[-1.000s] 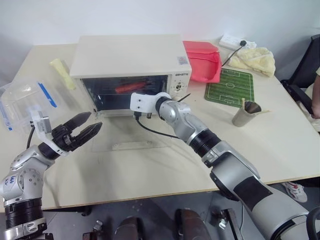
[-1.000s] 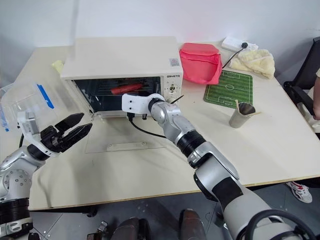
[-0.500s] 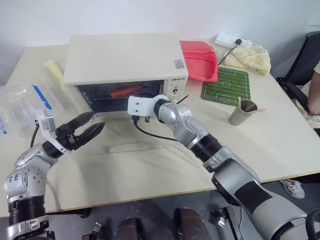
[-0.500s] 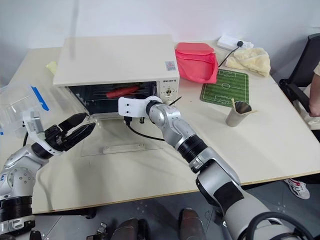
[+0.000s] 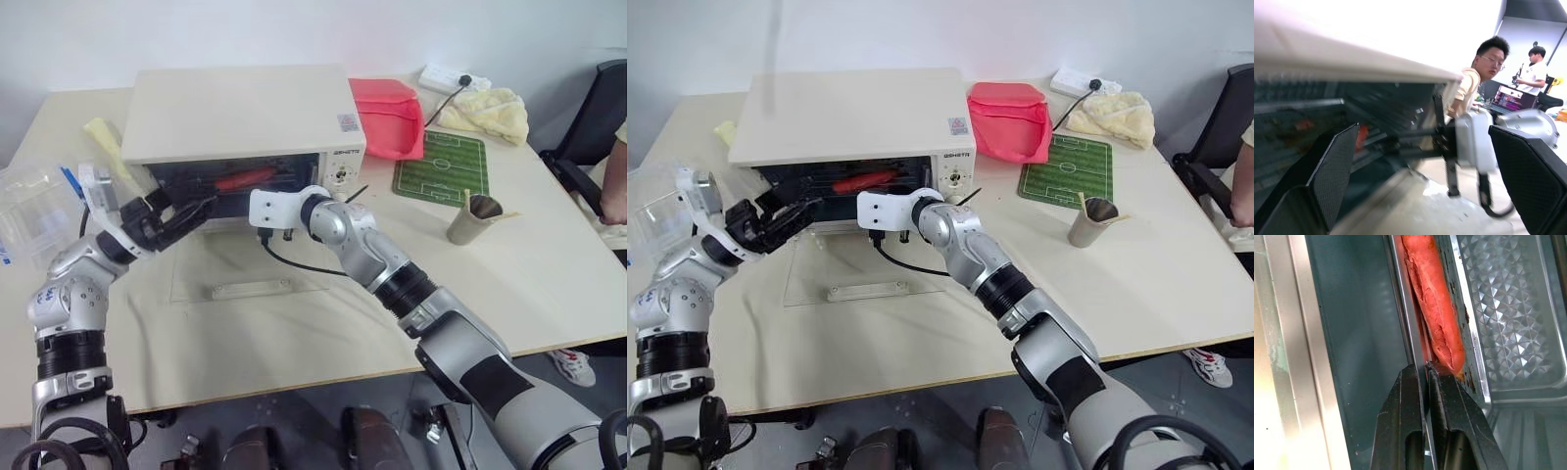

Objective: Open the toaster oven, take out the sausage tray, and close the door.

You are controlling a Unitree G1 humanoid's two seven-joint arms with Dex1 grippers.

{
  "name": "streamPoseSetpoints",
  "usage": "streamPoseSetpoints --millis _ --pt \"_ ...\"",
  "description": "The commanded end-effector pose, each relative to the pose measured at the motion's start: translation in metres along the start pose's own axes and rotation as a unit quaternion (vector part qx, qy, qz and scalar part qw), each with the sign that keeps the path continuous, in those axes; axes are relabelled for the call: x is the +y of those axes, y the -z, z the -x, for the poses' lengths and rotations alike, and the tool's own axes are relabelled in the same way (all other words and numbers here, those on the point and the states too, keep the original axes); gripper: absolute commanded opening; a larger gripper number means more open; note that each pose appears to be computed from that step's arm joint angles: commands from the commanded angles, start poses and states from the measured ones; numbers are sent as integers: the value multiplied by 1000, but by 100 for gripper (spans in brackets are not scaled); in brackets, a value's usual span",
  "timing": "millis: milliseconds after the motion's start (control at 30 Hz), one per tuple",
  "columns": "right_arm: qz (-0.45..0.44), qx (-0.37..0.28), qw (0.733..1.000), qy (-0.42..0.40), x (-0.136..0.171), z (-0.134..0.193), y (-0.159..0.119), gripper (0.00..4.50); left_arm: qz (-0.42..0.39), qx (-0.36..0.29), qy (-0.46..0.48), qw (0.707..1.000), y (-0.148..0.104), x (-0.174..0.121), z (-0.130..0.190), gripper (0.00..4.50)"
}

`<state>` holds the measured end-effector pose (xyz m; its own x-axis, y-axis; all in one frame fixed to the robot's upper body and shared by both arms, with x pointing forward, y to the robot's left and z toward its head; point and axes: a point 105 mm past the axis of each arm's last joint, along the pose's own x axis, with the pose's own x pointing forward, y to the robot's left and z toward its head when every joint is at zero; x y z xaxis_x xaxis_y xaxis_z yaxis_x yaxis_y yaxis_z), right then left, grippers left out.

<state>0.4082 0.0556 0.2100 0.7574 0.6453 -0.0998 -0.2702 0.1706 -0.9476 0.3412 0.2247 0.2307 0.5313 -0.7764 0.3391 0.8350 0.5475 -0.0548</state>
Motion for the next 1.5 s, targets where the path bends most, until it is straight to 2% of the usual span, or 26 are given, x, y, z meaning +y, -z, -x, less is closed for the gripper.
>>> streamPoseSetpoints --millis 33,467,1500 --pt "6 -45 999 22 -11 5 -24 3 -9 5 9 1000 -6 1 0 450" --pt "15 -55 998 13 -10 26 -23 3 -12 7 -4 1000 -15 24 -8 450" --pt "77 -101 992 -11 13 79 -34 3 -12 10 -9 1000 -18 32 -12 450"
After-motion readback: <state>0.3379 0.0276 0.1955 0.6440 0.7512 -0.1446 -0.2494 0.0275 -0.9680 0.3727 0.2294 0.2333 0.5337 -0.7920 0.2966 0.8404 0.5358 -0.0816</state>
